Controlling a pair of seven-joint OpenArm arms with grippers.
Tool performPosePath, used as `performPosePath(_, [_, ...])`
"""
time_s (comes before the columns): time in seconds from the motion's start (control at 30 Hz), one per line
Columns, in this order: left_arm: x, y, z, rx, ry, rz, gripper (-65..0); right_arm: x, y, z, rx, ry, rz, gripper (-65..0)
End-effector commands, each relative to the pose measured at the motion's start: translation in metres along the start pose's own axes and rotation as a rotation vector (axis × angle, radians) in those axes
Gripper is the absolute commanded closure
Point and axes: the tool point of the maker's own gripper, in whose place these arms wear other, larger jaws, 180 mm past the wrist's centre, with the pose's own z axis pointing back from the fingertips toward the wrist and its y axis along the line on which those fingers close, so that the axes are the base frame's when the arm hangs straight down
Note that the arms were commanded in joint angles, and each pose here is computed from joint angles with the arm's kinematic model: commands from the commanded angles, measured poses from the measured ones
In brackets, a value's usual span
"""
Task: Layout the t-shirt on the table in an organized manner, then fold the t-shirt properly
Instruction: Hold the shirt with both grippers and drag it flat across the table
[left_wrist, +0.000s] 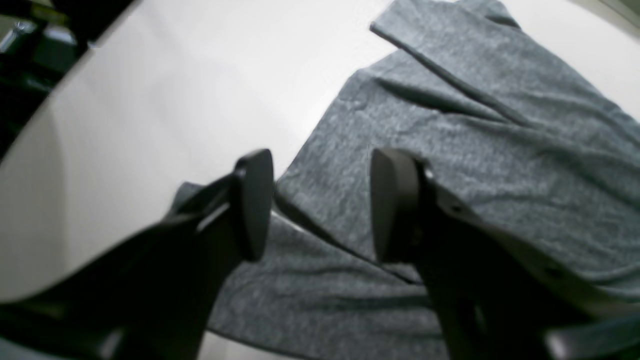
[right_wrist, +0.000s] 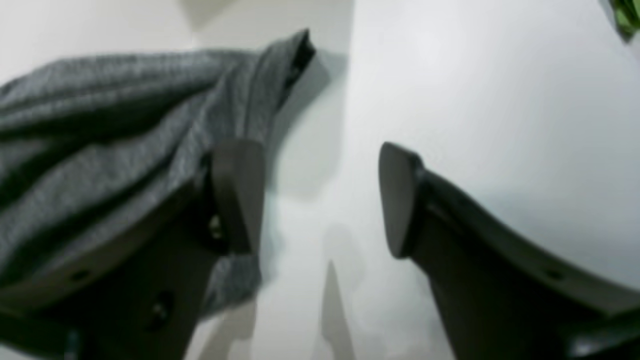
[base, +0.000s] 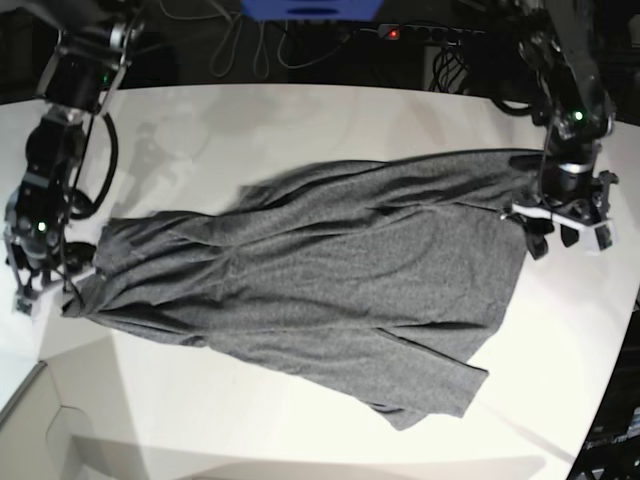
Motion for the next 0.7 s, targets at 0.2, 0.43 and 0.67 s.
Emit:
performPosePath(0.2, [-0.020, 0.012, -0.037, 0.027, 0.065, 0.048, -30.8, -0.010, 0.002, 0.030, 0.004, -0.055, 0.028, -37.4])
performPosePath(0.43, [-0.033, 0.021, -0.051, 0.051, 0.069, 0.066, -30.7, -0.044, 0.005, 0.046, 0.014, -0.012, 0.047, -37.4])
performPosePath(0.67, [-0.061, 0.033, -0.067, 0.081, 0.103, 0.095, -30.5, -0.062, 0.000, 0.048, 0.007, 0.025, 0.057, -37.3])
